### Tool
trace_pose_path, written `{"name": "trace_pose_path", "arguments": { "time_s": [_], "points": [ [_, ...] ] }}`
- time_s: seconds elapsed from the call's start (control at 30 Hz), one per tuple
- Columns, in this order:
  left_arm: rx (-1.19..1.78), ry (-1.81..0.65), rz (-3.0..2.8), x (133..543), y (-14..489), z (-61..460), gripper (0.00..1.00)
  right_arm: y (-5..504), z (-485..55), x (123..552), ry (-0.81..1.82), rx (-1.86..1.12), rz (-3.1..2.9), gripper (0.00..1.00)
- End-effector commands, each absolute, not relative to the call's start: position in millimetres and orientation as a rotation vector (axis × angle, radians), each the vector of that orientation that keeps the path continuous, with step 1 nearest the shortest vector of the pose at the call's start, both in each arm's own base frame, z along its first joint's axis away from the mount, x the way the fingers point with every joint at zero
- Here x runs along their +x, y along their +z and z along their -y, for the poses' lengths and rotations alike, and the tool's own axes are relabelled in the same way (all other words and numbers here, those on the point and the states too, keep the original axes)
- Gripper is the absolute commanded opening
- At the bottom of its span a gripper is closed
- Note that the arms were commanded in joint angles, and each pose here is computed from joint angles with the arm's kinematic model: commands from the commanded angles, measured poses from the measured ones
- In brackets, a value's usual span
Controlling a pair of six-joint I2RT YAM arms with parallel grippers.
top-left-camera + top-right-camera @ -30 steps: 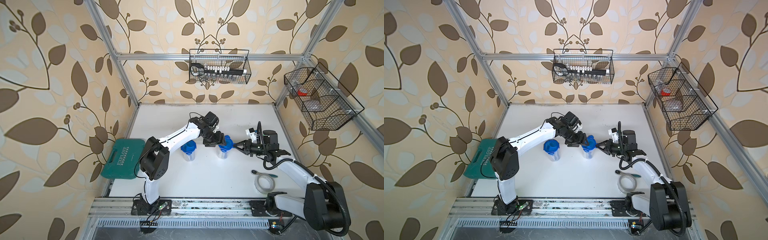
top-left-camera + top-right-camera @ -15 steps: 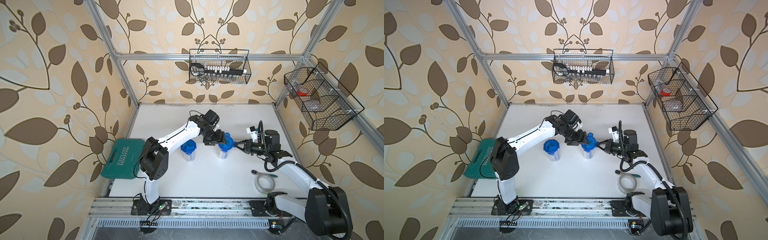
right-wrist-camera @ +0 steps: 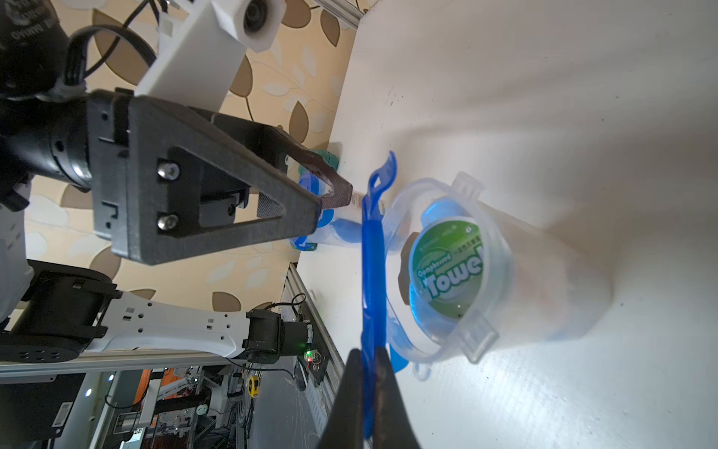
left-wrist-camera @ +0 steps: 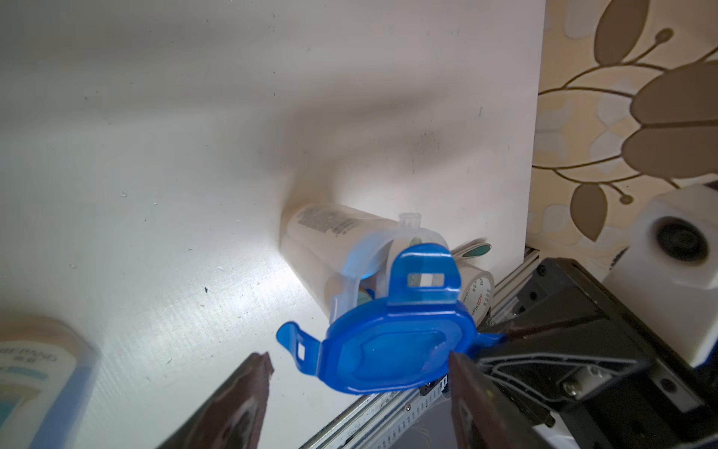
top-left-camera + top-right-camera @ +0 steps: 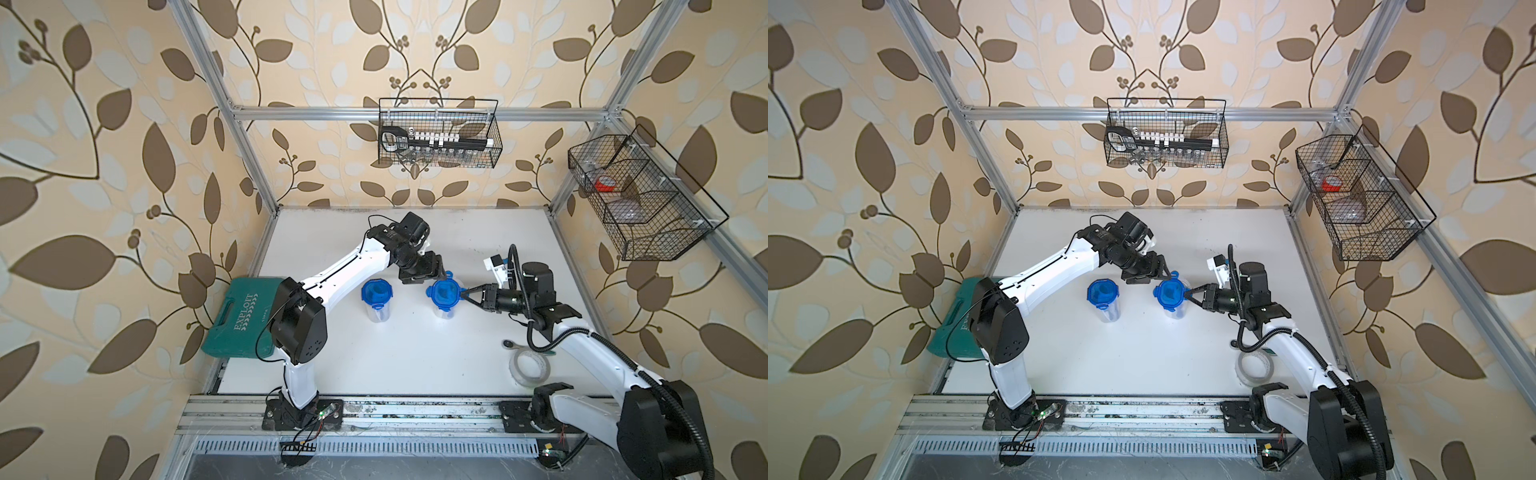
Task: Take out toiletry kits
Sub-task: Open the lid of the container, then place the lid at the center of the board.
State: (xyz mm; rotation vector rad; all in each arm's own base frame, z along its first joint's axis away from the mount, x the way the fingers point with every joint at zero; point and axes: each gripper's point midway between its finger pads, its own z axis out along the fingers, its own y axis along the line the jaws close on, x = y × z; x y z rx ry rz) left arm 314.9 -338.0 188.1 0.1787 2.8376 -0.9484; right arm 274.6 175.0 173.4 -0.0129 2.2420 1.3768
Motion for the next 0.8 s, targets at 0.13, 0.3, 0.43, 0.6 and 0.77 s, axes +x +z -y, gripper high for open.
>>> {"name": "trace_pose_path", "arguments": {
  "time_s": [0.13,0.3,0.43,0.6,0.77],
  "points": [
    [0.203,-0.965,-2.812,310,197,334,0.73,172,-175,269,1.363,-0.029,-2.243,0.02],
    [0.186,-0.922,-2.78,315,203,328,0.73,184,-204,244,1.388,-0.216,-2.283,0.02],
    [0.155,-0.869,-2.752,321,208,320,0.74,188,-222,228,1.324,-0.307,-2.337,0.02],
    [0.091,-0.799,-2.694,329,217,306,0.74,196,-222,213,1.147,-0.311,-2.406,0.03],
    [-0.009,-0.827,-2.693,340,216,296,0.73,179,-182,213,0.634,-0.176,-2.575,0.02]
  ]
}}
